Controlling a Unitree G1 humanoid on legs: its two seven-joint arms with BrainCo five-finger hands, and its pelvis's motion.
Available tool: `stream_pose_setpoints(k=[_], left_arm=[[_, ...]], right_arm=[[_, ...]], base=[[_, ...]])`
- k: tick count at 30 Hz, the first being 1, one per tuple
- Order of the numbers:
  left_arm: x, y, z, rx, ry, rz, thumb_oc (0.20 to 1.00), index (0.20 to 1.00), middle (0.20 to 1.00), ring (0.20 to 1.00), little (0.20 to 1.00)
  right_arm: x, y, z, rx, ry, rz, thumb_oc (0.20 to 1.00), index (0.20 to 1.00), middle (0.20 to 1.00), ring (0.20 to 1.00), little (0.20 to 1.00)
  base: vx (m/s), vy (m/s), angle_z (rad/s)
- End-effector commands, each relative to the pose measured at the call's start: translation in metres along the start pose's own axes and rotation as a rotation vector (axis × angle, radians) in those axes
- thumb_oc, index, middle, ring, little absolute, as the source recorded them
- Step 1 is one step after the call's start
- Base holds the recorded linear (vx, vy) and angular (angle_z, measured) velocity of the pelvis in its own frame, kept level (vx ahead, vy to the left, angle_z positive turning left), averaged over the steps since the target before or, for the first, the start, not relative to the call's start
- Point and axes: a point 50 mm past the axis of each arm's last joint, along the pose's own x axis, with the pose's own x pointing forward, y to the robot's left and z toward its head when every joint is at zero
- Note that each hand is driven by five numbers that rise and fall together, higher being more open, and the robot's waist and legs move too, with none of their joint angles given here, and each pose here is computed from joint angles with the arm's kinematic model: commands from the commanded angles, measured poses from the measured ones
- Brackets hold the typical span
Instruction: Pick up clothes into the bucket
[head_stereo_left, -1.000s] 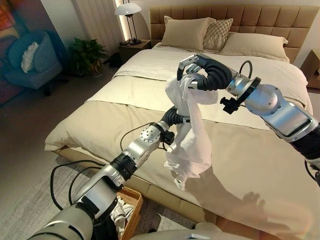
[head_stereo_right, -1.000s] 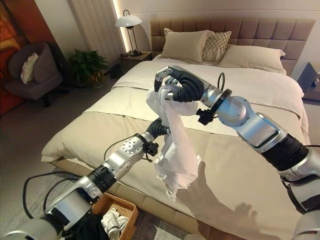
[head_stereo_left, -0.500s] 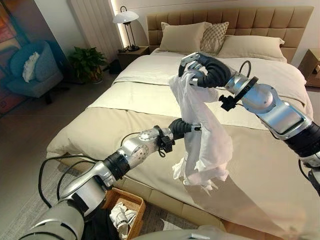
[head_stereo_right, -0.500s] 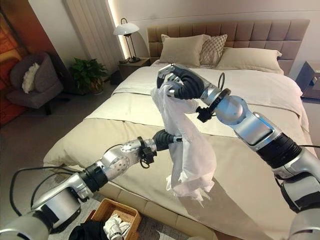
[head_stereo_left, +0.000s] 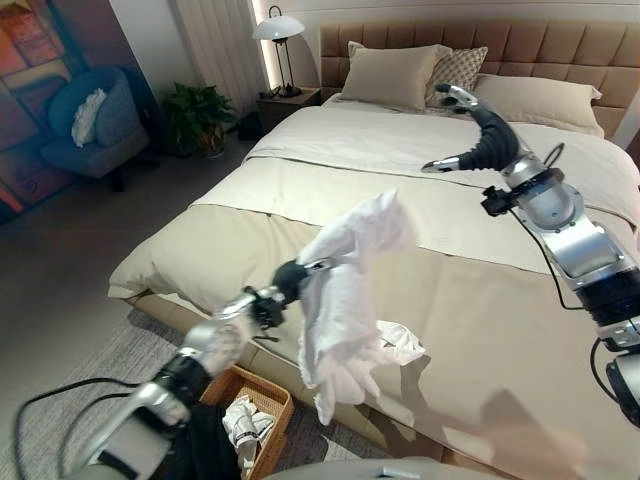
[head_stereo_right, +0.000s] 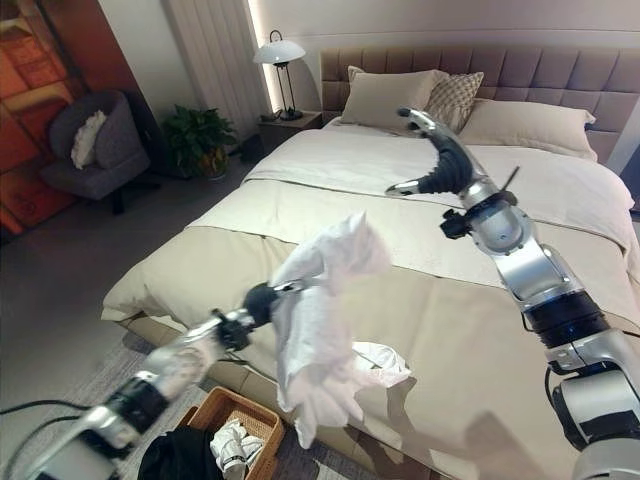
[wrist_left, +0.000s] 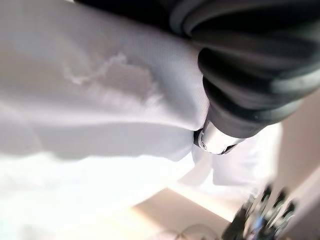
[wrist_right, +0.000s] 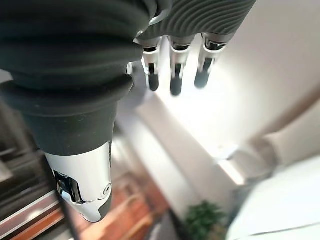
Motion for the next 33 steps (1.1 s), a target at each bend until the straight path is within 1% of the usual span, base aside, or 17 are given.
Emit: stream_pose_setpoints(k=[1, 3, 5, 6, 8, 11, 14, 17, 19, 22, 24, 26, 28, 33], left_arm=[[-0.026, 0.026, 0.053, 0.184, -0.184, 0.119, 0.200, 0.200, 0.200, 0.200, 0.200], [-0.053, 0.047, 0.058, 0.212, -0.210, 0.259, 0.200, 0.200, 0.200, 0.200, 0.200], [-0.086, 0.066, 0.069, 0.313, -0.247, 0.444, 0.200, 0.200, 0.200, 0.200, 0.200], [-0.097, 0.069, 0.077, 0.370, -0.263, 0.495, 0.200, 0.200, 0.200, 0.200, 0.200], [-0.121, 0.071, 0.096, 0.572, -0.274, 0.614, 0.200, 0.200, 0.200, 0.200, 0.200], [-0.147, 0.069, 0.114, 0.784, -0.286, 0.735, 0.200, 0.200, 0.200, 0.200, 0.200], [-0.165, 0.065, 0.124, 0.882, -0.324, 0.816, 0.200, 0.200, 0.200, 0.200, 0.200], [-0.173, 0.063, 0.132, 0.942, -0.339, 0.854, 0.200, 0.200, 0.200, 0.200, 0.200], [-0.177, 0.058, 0.139, 1.015, -0.339, 0.867, 0.200, 0.200, 0.200, 0.200, 0.200], [-0.182, 0.050, 0.146, 1.075, -0.376, 0.882, 0.200, 0.200, 0.200, 0.200, 0.200], [-0.183, 0.044, 0.149, 1.082, -0.412, 0.887, 0.200, 0.200, 0.200, 0.200, 0.200], [-0.186, 0.044, 0.147, 1.085, -0.415, 0.904, 0.200, 0.200, 0.200, 0.200, 0.200], [-0.186, 0.045, 0.145, 1.085, -0.412, 0.919, 0.200, 0.200, 0.200, 0.200, 0.200], [-0.176, 0.059, 0.125, 0.991, -0.389, 0.953, 0.200, 0.200, 0.200, 0.200, 0.200]], right_arm=[[-0.001, -0.022, 0.002, 0.008, -0.017, -0.083, 1.000, 1.000, 1.000, 1.000, 1.000], [-0.010, -0.023, -0.009, 0.010, 0.026, -0.083, 1.000, 1.000, 1.000, 1.000, 1.000], [-0.024, -0.023, -0.025, 0.023, 0.092, -0.085, 1.000, 1.000, 1.000, 1.000, 1.000], [-0.029, -0.024, -0.031, 0.032, 0.117, -0.093, 1.000, 1.000, 1.000, 1.000, 1.000], [-0.044, -0.022, -0.046, 0.046, 0.185, -0.101, 1.000, 1.000, 1.000, 1.000, 1.000], [-0.062, -0.020, -0.065, 0.077, 0.269, -0.118, 1.000, 1.000, 1.000, 1.000, 1.000], [-0.082, -0.016, -0.086, 0.122, 0.367, -0.136, 1.000, 1.000, 1.000, 1.000, 1.000], [-0.099, -0.007, -0.104, 0.147, 0.460, -0.125, 1.000, 1.000, 1.000, 1.000, 1.000], [-0.113, 0.001, -0.116, 0.148, 0.528, -0.110, 1.000, 1.000, 1.000, 1.000, 1.000], [-0.138, 0.016, -0.138, 0.202, 0.656, -0.130, 1.000, 1.000, 1.000, 1.000, 1.000], [-0.160, 0.028, -0.152, 0.218, 0.759, -0.131, 1.000, 1.000, 1.000, 1.000, 1.000], [-0.187, 0.047, -0.167, 0.236, 0.886, -0.108, 1.000, 1.000, 1.000, 1.000, 1.000], [-0.207, 0.064, -0.173, 0.249, 0.968, -0.084, 1.000, 1.000, 1.000, 1.000, 1.000], [-0.260, 0.121, -0.177, 0.331, 1.165, 0.006, 1.000, 1.000, 1.000, 1.000, 1.000]], base=[[0.00, 0.000, 0.00], [0.00, 0.000, 0.00], [-0.02, 0.028, 0.14], [-0.02, 0.026, 0.18], [-0.01, 0.024, 0.18], [0.00, 0.028, 0.24], [-0.01, 0.035, 0.24], [-0.04, 0.032, 0.21], [-0.03, 0.031, 0.25], [-0.04, 0.032, 0.16], [-0.05, 0.030, 0.19], [-0.04, 0.034, 0.10], [-0.02, 0.035, 0.15], [-0.02, 0.037, 0.09]])
